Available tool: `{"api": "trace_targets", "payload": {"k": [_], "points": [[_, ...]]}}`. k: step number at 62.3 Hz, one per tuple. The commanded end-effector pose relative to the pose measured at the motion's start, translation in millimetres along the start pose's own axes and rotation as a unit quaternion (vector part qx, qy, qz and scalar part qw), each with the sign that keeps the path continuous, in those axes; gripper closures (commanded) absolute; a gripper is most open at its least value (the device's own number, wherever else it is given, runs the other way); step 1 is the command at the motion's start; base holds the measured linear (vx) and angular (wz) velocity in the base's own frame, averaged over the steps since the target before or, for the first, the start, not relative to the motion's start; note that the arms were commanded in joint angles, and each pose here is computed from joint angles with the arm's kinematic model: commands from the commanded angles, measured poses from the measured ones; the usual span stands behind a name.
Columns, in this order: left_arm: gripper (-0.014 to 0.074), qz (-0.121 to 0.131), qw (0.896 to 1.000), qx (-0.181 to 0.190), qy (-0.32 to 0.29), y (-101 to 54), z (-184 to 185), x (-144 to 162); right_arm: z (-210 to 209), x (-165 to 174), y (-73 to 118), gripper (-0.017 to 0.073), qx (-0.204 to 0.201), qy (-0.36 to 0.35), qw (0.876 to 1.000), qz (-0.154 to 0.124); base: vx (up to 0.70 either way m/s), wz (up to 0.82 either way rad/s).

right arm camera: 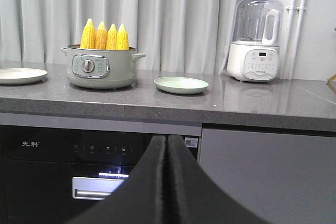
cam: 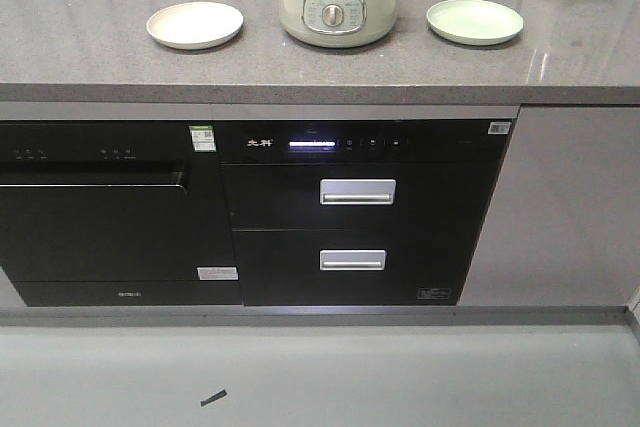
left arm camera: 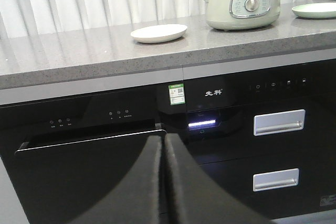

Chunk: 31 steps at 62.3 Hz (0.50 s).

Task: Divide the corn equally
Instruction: 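Drive up to the counter edge facing the pot and plates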

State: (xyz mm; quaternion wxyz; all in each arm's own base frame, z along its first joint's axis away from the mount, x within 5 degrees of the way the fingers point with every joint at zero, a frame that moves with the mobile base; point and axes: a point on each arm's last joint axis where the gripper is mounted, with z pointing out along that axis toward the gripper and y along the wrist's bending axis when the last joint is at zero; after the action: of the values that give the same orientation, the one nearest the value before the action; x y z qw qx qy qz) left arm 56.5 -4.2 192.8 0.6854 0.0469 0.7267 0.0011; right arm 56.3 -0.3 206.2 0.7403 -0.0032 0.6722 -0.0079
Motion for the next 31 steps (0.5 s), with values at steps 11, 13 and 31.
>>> {"api": "trace_targets", "payload": {"k": [11,13,31], "points": [[0.0600,-0.006,0.999,-0.007,-0.040,1.2,-1.3,-5.7,-0.3,-4.1,0.1,0.0564,0.001,-0.037,0.999,-0.006,0.05,0.00],[0.0600,-0.006,0.999,-0.007,-0.040,1.2,-1.3,-5.7,-0.3,-4.1,0.1,0.0564,0.001,-0.037,0.999,-0.006,0.04,0.00],[0.0600,-0.006,0.999,-0.007,-0.040,1.2,-1.3,-5.7,-0.3,-4.1,0.1,0.0564,0.001,-0.037,0.999,-0.006,0.04,0.00]]}}
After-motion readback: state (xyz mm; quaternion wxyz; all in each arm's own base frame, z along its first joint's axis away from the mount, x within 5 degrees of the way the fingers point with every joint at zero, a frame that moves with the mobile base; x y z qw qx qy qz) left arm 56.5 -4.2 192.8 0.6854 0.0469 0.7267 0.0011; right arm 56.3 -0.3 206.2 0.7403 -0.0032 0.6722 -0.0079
